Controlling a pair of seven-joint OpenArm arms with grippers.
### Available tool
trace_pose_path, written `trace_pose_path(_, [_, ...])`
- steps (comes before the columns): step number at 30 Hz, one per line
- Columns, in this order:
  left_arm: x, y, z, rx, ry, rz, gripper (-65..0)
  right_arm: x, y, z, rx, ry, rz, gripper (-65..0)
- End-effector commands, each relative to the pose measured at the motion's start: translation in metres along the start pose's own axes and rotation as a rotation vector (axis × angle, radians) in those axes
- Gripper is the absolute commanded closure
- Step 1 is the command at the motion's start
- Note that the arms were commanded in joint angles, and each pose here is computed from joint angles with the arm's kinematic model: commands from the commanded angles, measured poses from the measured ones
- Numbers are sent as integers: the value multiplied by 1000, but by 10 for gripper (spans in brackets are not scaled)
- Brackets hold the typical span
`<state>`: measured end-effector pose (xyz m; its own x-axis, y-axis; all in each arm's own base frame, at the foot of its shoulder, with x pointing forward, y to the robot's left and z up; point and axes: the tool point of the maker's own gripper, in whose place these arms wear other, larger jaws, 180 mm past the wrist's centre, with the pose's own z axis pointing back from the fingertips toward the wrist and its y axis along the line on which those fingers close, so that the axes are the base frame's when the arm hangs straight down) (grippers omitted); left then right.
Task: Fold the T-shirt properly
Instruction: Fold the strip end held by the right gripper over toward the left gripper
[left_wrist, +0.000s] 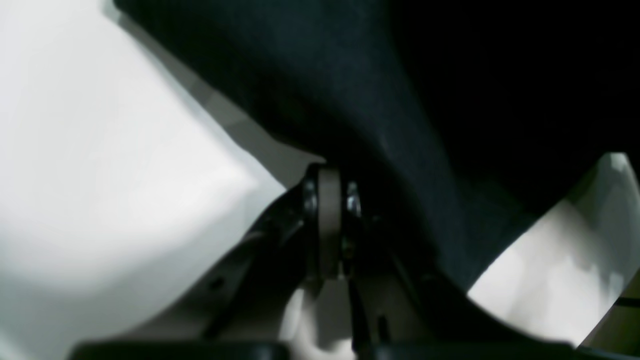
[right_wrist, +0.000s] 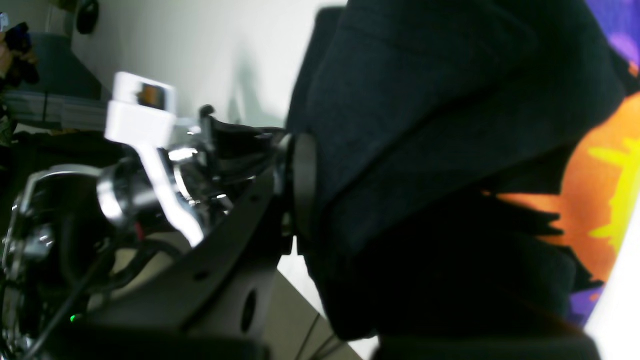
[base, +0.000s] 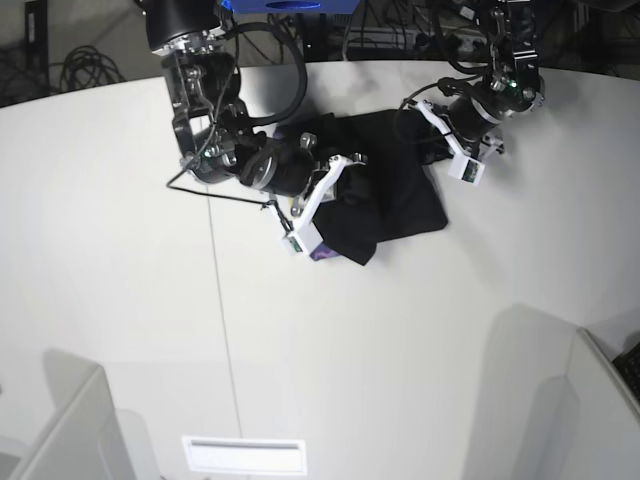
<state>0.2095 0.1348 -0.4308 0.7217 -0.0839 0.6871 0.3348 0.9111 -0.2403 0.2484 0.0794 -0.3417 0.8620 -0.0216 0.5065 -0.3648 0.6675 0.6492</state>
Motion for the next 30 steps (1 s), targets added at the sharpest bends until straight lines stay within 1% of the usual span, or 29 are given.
trace_pose_path(1, [-1, 1, 5, 7, 13, -19, 0, 13, 7, 0, 24, -42, 6, 0])
trace_pose_path(3, [0, 9, 13, 34, 0, -10, 0, 8, 7, -5, 28, -22, 5, 0])
trace_pose_path(7, [8, 37, 40, 136, -38, -3, 0, -4, 13, -13, 41, 22, 21, 0])
trace_pose_path(13, [-11, 70, 76, 254, -13, 30, 0, 0, 15, -14, 44, 19, 31, 0])
trace_pose_path(15, [-17, 77, 85, 270, -5, 30, 0, 0, 15, -14, 45, 19, 31, 0])
trace_pose_path(17, [-20, 79, 91, 264, -1, 16, 0, 0, 16, -14, 47, 18, 30, 0])
trace_pose_path(21, [-20, 92, 102, 307, -8, 28, 0, 0, 16, -14, 47, 20, 30, -290])
trace_pose_path(22, [-20, 95, 105, 318, -10, 29, 0, 0, 15, -14, 45, 20, 31, -351])
trace_pose_path(23, [-20, 99, 108, 330, -12, 32, 0, 0, 15, -14, 44, 21, 31, -384])
trace_pose_path(30, [-21, 114, 123, 387, -21, 46, 0, 8, 18, -14, 50, 11, 50, -389])
